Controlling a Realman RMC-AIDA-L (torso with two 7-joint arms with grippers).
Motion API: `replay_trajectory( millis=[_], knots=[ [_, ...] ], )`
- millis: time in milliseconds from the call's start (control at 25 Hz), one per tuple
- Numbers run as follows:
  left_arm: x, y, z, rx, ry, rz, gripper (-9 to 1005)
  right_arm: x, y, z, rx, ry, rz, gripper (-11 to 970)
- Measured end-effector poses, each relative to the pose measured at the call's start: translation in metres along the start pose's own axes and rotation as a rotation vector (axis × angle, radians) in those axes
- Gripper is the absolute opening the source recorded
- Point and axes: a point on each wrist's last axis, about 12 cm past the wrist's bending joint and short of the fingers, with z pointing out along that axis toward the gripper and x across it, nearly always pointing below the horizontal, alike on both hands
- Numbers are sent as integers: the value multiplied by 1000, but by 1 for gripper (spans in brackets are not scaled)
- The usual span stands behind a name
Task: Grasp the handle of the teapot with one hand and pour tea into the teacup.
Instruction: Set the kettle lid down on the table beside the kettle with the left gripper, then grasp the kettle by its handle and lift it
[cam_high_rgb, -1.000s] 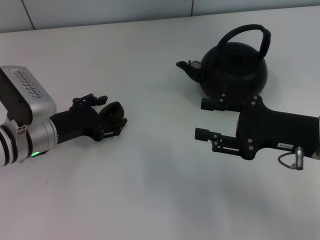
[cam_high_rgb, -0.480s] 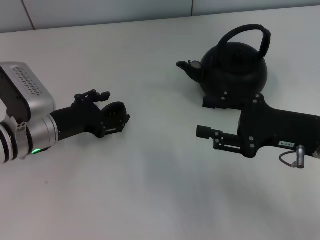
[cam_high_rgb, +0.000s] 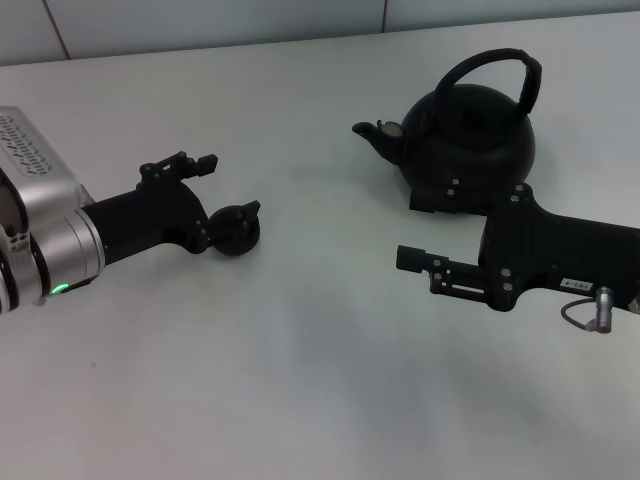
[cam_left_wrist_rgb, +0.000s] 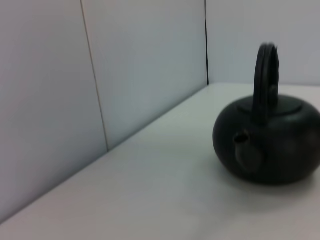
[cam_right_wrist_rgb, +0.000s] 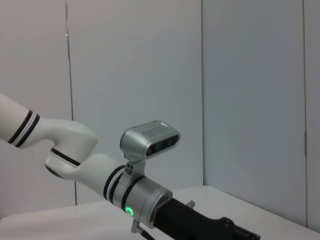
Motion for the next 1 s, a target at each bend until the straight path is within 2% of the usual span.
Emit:
replay_trajectory(
  millis=[600,880,960,1000],
  knots=[
    [-2,0,-3,-2,-29,-9,808,0,-3,-2,27,5,-2,613],
    [-4,0,-10,6,-74,-19,808,4,-12,-9,135,10,18,613],
    [-7,0,-23,15,-144,-34,808,8,-18,-18,220,-3,48,613],
    [-7,0,-23,15,-144,-34,808,8,-18,-18,220,-3,48,613]
  ],
)
